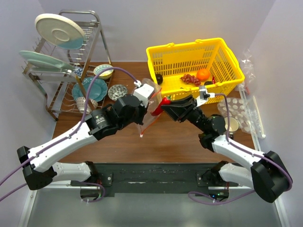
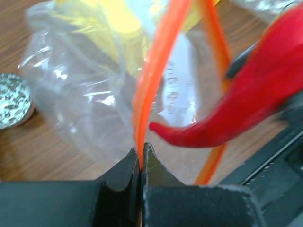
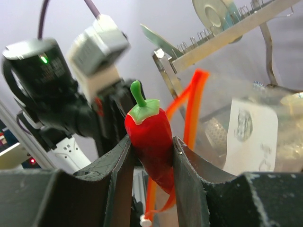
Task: Place the food in the zip-top bag and seal the zipper
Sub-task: Place the fake vegetable in the zipper food storage bag.
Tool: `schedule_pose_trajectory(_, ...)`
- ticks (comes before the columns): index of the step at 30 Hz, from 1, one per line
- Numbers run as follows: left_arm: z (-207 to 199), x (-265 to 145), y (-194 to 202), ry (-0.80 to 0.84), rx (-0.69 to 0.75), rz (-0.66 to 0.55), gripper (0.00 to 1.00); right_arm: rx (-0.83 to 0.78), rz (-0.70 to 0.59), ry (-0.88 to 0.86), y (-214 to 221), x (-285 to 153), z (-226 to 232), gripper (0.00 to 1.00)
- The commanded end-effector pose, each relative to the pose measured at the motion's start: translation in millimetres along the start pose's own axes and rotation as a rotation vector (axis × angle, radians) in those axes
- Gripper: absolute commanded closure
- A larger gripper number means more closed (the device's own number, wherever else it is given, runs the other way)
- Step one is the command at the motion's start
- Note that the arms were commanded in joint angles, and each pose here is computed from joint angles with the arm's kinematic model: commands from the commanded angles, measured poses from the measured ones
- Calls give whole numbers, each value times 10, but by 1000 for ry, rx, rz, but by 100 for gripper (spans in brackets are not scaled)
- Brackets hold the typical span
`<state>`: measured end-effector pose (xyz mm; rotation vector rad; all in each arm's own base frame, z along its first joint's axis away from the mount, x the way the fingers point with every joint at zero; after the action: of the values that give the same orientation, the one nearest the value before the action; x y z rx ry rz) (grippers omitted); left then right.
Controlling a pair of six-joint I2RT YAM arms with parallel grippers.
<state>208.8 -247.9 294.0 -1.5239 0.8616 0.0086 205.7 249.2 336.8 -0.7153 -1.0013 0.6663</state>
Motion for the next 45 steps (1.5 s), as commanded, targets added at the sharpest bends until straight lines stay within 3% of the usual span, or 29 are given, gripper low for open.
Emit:
schedule_pose_trajectory(1,-224,-123,-243,104,-71,-11,100,-70,0,7,45,8,-8,87)
schedule_pose_trajectory(2,-242,-136,-255,114,-75,-13,100,-75,10,3,57,18,-3,67)
schedule_pose_trajectory(5,-256,-172,-295,124,-92,-26,100,-69,37,28,75,24,-36,40)
schedule_pose_trajectory(8,-230,-167,-273,108,-101,-21,100,-86,80,79,64,27,-76,35)
schedule_pose_trajectory(16,-196,-146,-195,92,-123,-9,100,-102,237,211,39,34,-154,35)
schedule_pose_trajectory(29,-168,-167,-208,77,-136,-20,100,-43,641,427,408,-246,-391,61)
schedule_pose_trajectory(39,-97,-177,-129,38,-148,5,100,-90,754,583,471,-505,-548,54)
schedule_pose_trajectory(45,-11,-74,128,-35,-149,105,100,-136,709,537,243,-372,-424,45)
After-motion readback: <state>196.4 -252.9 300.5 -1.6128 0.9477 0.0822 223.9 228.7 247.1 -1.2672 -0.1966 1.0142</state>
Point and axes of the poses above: each gripper's point midway between its finger pads, its own x axis out along the fingers, its own z axis along the line the jaws close on, y = z × x, the point moved 3 cm from there along -x, back along the fingers, and after that the axes turned 10 degrees about -x, right-handed, at the moved point
